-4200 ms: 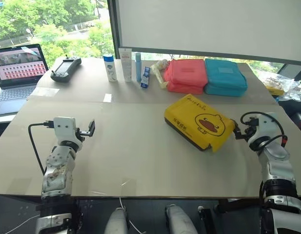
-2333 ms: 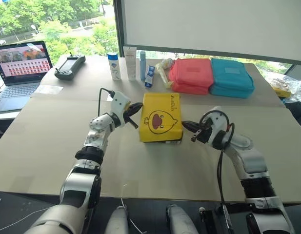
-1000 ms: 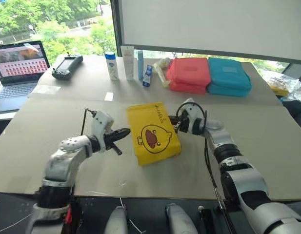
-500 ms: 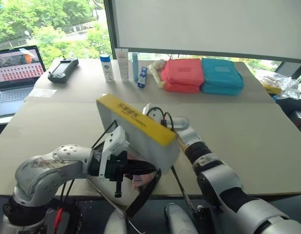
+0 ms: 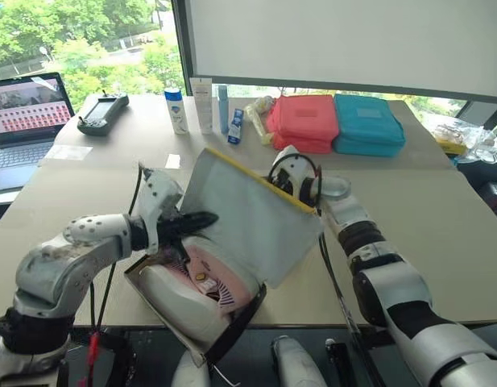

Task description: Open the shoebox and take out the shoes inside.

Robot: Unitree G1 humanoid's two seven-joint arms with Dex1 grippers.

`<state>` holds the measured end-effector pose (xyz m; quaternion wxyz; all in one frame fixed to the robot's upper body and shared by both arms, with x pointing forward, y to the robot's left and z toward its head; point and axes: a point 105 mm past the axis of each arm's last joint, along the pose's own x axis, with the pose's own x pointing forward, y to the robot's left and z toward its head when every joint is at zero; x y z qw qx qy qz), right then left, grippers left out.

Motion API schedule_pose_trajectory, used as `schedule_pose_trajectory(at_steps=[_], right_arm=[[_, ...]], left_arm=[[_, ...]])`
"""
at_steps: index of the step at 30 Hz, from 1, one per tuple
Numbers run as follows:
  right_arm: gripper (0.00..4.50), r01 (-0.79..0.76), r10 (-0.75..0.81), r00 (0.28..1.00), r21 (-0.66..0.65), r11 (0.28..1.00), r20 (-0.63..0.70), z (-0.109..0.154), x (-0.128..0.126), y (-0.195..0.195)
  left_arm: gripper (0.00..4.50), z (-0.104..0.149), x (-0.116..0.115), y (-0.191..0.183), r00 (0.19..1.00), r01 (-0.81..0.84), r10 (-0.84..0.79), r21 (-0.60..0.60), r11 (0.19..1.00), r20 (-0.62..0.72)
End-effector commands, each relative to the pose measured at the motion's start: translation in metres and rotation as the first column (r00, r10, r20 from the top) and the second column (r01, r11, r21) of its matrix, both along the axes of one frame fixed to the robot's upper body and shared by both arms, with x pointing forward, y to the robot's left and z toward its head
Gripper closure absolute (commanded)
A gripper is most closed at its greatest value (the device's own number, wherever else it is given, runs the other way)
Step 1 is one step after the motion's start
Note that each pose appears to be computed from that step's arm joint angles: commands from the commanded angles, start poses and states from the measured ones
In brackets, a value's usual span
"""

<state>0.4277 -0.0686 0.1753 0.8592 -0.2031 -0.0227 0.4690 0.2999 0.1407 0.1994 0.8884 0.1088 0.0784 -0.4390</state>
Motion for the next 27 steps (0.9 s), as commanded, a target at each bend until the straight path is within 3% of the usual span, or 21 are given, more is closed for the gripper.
schedule_pose_trajectory(at_steps=[1,8,12,16,18,22,27], right_arm=[[4.47,0.117,-0.115,0.990,-0.024,0.993,0.083,0.026,0.007,-0.039],[4.47,0.400,-0.384,0.909,-0.079,0.913,0.160,0.052,0.015,-0.126],[4.47,0.416,-0.395,0.906,-0.142,0.898,0.154,0.064,-0.004,-0.163],[4.47,0.224,-0.243,0.969,-0.272,0.936,-0.037,0.052,-0.060,-0.178],[4.47,0.138,-0.188,0.967,-0.269,0.953,-0.172,0.044,-0.087,-0.179],[4.47,-0.122,-0.057,0.876,-0.335,0.934,-0.478,0.001,-0.160,-0.179],[4.47,-0.355,0.126,0.696,-0.186,0.916,-0.707,-0.038,-0.226,-0.133]], left_arm=[[4.50,0.018,0.016,0.016,0.992,-0.079,0.075,0.032,0.996,0.104],[4.50,0.029,0.026,0.021,0.984,-0.094,0.089,0.027,0.995,0.153],[4.50,0.034,0.027,0.029,0.985,-0.071,0.064,0.036,0.997,0.160],[4.50,0.027,0.035,0.053,0.984,-0.077,0.054,0.132,0.988,0.169],[4.50,0.026,0.042,0.062,0.982,-0.076,0.044,0.175,0.982,0.185],[4.50,0.025,0.049,0.072,0.979,0.019,-0.061,0.213,0.977,0.194],[4.50,-0.011,0.051,0.083,0.974,0.187,-0.221,0.389,0.902,0.045]])
